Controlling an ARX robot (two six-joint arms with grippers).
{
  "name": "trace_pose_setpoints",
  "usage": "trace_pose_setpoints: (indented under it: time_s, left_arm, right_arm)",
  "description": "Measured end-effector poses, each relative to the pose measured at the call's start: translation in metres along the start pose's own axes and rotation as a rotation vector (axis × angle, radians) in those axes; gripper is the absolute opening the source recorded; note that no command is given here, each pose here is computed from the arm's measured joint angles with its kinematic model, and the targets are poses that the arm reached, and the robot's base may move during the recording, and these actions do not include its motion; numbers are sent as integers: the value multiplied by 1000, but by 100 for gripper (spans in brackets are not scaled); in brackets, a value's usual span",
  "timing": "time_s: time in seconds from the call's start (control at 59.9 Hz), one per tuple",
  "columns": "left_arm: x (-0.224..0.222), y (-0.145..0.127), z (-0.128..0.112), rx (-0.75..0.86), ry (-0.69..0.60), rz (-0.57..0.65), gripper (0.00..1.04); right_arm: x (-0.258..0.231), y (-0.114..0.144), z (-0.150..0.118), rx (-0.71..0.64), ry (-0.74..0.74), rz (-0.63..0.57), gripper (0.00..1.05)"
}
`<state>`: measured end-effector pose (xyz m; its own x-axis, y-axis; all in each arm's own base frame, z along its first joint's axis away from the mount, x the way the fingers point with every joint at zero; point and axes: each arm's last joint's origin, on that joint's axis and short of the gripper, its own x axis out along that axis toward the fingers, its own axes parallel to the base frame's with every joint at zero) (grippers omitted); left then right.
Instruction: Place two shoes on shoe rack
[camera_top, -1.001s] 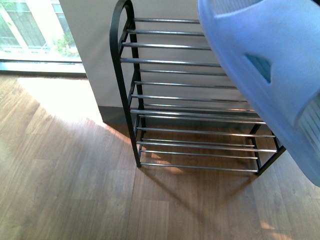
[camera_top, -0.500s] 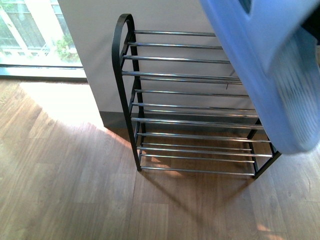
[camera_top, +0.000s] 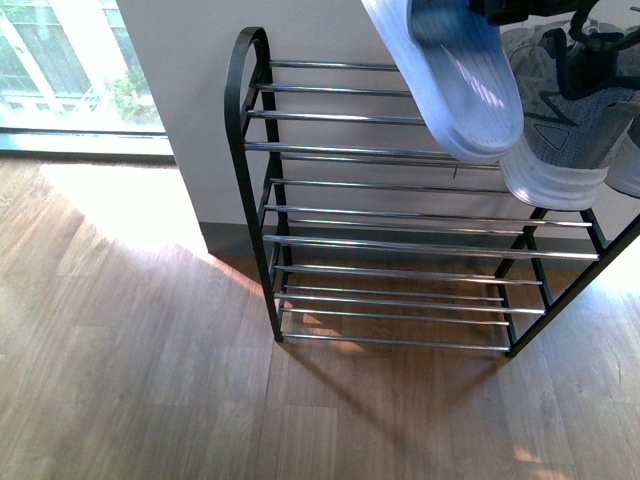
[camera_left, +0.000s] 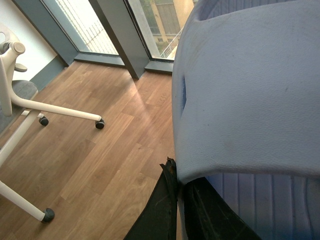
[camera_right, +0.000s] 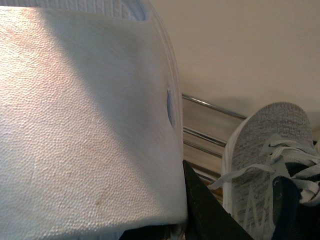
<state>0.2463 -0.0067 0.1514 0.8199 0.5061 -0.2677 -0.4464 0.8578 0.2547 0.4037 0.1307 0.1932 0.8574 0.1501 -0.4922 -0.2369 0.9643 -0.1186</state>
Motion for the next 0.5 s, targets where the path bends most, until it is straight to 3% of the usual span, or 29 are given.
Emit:
trace_pose_setpoints:
  time_s: [0.5]
  left_arm:
    - [0, 0, 0, 0, 0, 0, 2]
  right_arm:
    - [100, -4, -13, -24, 208, -228, 1]
